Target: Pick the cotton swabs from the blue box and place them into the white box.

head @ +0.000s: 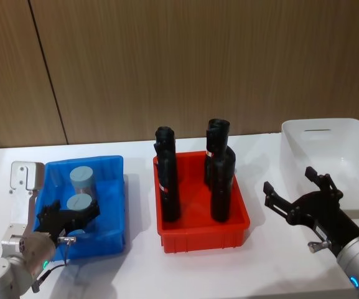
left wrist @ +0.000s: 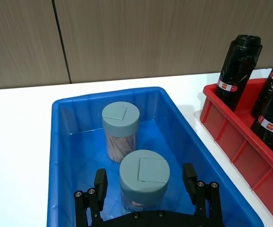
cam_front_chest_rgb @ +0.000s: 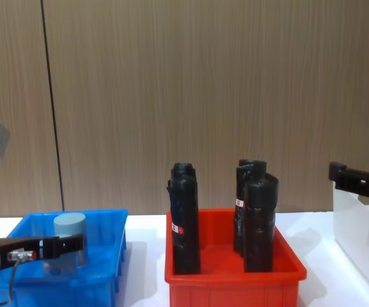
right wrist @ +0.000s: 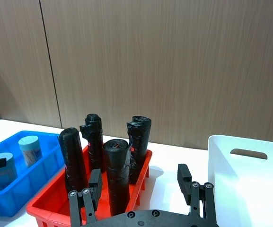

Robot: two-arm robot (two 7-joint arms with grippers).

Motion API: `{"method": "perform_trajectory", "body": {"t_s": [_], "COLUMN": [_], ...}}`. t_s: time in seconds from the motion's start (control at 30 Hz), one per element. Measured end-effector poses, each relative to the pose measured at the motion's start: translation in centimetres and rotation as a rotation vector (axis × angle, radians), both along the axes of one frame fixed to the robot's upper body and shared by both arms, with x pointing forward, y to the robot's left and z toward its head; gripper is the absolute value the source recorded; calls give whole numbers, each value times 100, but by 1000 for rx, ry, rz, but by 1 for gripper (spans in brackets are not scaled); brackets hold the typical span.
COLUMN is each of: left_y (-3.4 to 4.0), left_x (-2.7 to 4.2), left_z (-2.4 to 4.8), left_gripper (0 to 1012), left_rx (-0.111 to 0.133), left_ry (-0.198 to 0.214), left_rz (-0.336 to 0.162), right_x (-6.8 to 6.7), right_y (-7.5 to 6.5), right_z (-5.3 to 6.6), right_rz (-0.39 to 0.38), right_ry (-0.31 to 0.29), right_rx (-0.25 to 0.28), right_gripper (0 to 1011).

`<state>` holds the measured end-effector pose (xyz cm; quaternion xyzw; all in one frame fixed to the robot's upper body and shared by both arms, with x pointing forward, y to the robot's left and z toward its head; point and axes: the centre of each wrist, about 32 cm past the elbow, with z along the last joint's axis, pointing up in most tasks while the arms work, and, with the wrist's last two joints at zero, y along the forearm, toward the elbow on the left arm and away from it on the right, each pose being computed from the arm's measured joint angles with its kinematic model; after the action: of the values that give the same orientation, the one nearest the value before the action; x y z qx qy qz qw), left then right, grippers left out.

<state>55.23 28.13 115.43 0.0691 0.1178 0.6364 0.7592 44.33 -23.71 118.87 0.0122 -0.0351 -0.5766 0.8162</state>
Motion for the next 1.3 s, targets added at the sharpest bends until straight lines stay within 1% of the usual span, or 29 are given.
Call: {"method": "perform_trajectory", "body": {"t_s": [0.03, 0.07, 0.1, 0.13, 0.23, 0.43, 0.47, 0.5, 0.57, 0.63, 0.67, 0.7, 0.73, 0.8, 0.83, 0.9, 1.03, 1.1, 1.2, 1.23, 1.27, 1.3], "left_y": [4, 4, 9, 9, 15, 21, 22, 25, 28, 32, 31, 32, 33, 32, 32, 30, 25, 21, 12, 12, 7, 5], "left_x": [16, 16, 36, 36, 70, 116, 120, 132, 144, 164, 168, 172, 182, 188, 190, 197, 201, 203, 194, 194, 186, 183], "left_z": [-7, -7, -15, -15, -28, -40, -44, -49, -54, -59, -59, -60, -59, -57, -55, -46, -31, -2, 66, 66, 103, 122], "left_gripper": [1004, 1004, 1004, 1004, 1004, 996, 982, 944, 918, 837, 837, 798, 798, 703, 689, 668, 664, 664, 664, 664, 664, 664], "left_rx": [3, 3, 6, 6, 13, 21, 22, 24, 26, 30, 31, 32, 34, 37, 38, 43, 50, 56, 71, 71, 78, 81], "left_ry": [2, 2, 4, 4, 7, 8, 9, 11, 13, 16, 16, 16, 16, 15, 14, 11, 6, -2, -24, -24, -36, -42], "left_rz": [-2, -2, -6, -6, -13, -23, -25, -28, -31, -38, -40, -42, -45, -49, -51, -56, -62, -67, -78, -78, -85, -88], "right_x": [0, 0, 0, 0, 0, 0, 0, 0, 0, 0, 0, 0, 0, 0, 0, 0, 0, 0, 0, 0, 0, 0], "right_y": [0, 0, 0, 0, 0, 0, 0, 0, 0, 0, 0, 0, 0, 0, 0, 0, 0, 0, 0, 0, 0, 0], "right_z": [0, 0, 0, 0, 0, 0, 0, 0, 0, 0, 0, 0, 0, 0, 0, 0, 0, 0, 0, 0, 0, 0], "right_rz": [0, 0, 0, 0, 0, 0, 0, 0, 0, 0, 0, 0, 0, 0, 0, 0, 0, 0, 0, 0, 0, 0], "right_ry": [0, 0, 0, 0, 0, 0, 0, 0, 0, 0, 0, 0, 0, 0, 0, 0, 0, 0, 0, 0, 0, 0], "right_rx": [0, 0, 0, 0, 0, 0, 0, 0, 0, 0, 0, 0, 0, 0, 0, 0, 0, 0, 0, 0, 0, 0], "right_gripper": [1001, 1001, 1001, 1002, 1001, 1001, 1001, 1001, 1001, 1002, 1002, 1001, 1001, 1001, 1001, 1001, 1001, 1001, 1001, 1001, 1001, 1001]}}
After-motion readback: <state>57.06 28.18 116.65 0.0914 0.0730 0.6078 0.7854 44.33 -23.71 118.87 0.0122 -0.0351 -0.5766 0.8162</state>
